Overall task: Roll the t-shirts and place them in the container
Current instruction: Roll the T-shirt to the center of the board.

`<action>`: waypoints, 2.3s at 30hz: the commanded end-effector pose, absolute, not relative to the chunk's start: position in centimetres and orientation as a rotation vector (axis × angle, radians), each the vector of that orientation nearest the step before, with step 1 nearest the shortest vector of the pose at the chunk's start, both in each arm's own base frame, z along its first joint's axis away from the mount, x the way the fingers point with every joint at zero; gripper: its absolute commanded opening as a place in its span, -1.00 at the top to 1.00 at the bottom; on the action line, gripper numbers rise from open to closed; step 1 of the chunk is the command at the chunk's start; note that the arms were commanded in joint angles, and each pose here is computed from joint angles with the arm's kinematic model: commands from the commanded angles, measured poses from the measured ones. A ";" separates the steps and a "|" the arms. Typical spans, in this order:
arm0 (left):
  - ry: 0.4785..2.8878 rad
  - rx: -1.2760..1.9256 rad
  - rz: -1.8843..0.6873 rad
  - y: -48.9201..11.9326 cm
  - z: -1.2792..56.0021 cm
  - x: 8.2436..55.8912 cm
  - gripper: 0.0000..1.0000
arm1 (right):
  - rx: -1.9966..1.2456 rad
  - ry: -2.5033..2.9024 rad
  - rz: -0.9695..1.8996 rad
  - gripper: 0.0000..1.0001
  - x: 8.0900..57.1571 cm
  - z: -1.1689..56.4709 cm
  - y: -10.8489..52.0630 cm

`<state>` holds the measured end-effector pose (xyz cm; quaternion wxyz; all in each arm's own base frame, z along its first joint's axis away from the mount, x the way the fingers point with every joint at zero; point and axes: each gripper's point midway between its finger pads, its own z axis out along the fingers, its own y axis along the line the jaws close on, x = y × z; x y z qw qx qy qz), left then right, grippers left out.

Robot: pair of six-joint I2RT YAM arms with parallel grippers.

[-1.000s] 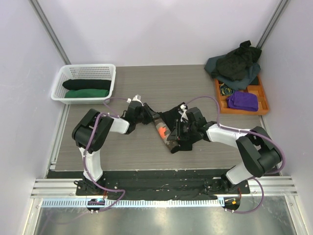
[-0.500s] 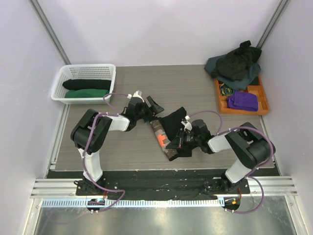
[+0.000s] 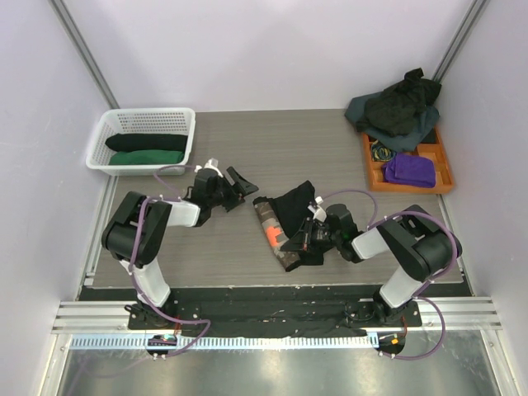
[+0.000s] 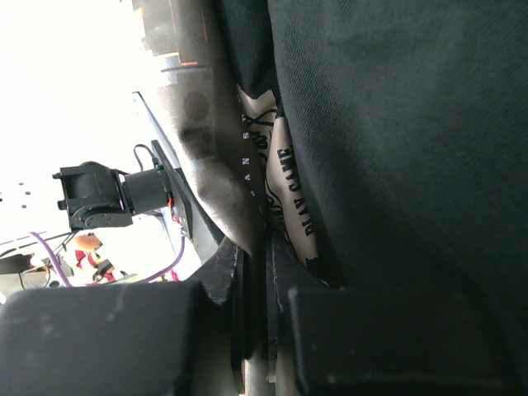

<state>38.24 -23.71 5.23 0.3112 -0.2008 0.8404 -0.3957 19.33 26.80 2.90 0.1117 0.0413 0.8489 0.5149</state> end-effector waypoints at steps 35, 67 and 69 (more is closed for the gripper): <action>2.167 -0.445 -1.087 -27.0 7.3 36.9 1.00 | 0.096 2.673 1.234 0.47 17.2 0.3 23.5; 2.217 -0.387 -0.979 -27.4 7.9 37.4 1.00 | 0.101 2.761 0.898 0.04 15.9 -0.5 19.3; 2.219 -0.385 -0.967 -27.2 8.0 37.4 1.00 | 0.078 2.729 0.840 0.01 16.9 0.7 19.0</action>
